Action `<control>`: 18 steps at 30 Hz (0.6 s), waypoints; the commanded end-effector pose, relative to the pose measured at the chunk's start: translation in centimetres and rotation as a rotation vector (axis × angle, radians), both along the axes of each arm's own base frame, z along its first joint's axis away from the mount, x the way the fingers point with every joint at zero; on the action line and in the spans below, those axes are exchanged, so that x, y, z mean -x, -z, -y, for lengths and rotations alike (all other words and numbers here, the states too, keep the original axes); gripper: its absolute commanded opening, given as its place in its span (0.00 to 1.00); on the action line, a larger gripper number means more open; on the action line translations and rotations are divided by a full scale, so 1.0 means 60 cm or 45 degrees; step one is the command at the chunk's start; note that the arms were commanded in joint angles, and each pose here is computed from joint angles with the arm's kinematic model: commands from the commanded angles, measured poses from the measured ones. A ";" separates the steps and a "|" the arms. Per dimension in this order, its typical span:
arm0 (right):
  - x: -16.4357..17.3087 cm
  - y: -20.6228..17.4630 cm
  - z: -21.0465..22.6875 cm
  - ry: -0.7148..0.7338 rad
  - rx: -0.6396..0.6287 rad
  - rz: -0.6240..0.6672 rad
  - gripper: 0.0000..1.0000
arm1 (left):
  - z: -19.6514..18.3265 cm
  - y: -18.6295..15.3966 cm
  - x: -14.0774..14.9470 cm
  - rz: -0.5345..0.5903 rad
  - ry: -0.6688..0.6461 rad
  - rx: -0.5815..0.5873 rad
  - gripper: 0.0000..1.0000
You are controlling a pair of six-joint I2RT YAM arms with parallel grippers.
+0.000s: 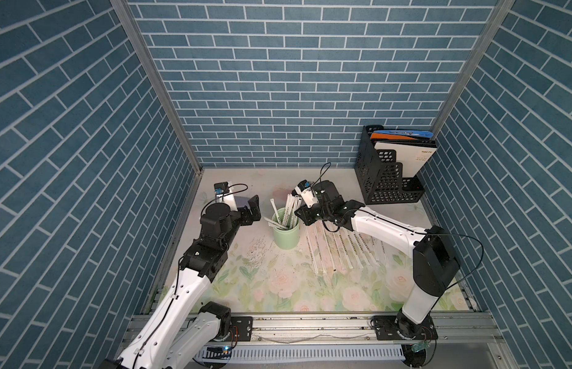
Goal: Take the straws out of the storage container
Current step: Pick up the straw from the container.
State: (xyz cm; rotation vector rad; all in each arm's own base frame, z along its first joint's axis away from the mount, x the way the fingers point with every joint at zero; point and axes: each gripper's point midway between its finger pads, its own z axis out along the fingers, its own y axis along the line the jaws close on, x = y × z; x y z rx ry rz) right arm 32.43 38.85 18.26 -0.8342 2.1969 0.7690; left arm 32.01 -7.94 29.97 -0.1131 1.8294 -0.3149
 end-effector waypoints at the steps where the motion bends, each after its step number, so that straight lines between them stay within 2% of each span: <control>1: -0.009 -0.036 -0.014 -0.003 -0.071 0.034 0.14 | 0.001 0.000 -0.002 0.000 0.008 0.006 1.00; 7: -0.004 -0.052 -0.012 -0.008 -0.088 0.044 0.09 | 0.002 0.000 -0.002 -0.002 0.012 0.008 0.99; 18: 0.004 -0.097 -0.005 -0.014 -0.113 0.073 0.08 | 0.003 -0.002 -0.002 0.001 0.015 0.010 1.00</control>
